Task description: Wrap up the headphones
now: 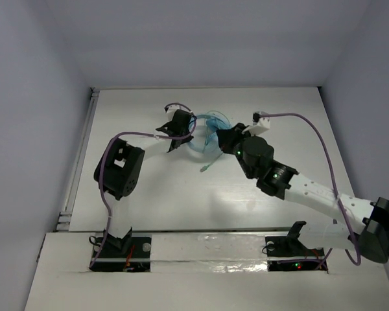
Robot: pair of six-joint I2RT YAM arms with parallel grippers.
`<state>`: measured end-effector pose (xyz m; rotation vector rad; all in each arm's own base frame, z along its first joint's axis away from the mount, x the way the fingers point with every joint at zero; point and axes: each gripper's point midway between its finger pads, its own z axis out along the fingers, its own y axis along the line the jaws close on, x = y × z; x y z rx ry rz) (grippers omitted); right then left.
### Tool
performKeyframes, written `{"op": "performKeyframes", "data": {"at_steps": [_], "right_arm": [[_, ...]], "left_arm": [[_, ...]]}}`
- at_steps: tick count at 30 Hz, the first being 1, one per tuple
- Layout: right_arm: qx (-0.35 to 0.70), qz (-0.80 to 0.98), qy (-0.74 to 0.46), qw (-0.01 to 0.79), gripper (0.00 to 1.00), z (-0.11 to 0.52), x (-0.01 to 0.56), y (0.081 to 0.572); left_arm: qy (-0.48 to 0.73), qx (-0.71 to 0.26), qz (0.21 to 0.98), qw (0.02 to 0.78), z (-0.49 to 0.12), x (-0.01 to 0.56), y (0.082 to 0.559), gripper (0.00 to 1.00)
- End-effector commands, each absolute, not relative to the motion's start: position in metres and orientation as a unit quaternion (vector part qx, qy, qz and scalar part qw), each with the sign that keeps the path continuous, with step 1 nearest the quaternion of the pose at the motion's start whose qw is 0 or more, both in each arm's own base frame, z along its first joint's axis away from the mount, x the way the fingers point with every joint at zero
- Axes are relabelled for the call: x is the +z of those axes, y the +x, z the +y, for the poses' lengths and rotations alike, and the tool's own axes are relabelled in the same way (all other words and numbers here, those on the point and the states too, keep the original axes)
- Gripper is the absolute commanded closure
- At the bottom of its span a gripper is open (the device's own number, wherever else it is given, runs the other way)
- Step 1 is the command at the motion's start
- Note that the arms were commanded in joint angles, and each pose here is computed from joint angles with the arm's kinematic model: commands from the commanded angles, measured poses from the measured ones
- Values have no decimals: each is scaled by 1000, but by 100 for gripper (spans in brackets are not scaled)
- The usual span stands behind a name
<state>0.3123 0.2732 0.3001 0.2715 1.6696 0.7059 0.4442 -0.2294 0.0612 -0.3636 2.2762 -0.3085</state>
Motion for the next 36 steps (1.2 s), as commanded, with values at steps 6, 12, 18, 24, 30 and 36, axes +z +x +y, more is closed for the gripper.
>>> {"op": "performKeyframes", "data": {"at_steps": [6, 12, 18, 24, 30, 36], "right_arm": [[238, 730, 172, 617, 55, 203, 263, 289], [235, 722, 175, 627, 23, 178, 270, 273], [214, 724, 168, 634, 2, 162, 282, 265], [230, 683, 190, 666, 10, 122, 322, 243], [253, 636, 213, 697, 96, 76, 357, 213], [293, 608, 218, 705, 77, 52, 392, 189]], "left_arm": [[-151, -138, 869, 450, -242, 90, 475, 100], [-131, -131, 868, 461, -248, 95, 472, 67], [-130, -127, 858, 480, -243, 117, 467, 20], [-149, -139, 813, 546, -215, 191, 446, 1], [-154, -187, 757, 608, -185, 286, 399, 1], [-109, -234, 722, 641, -160, 344, 331, 1]]}}
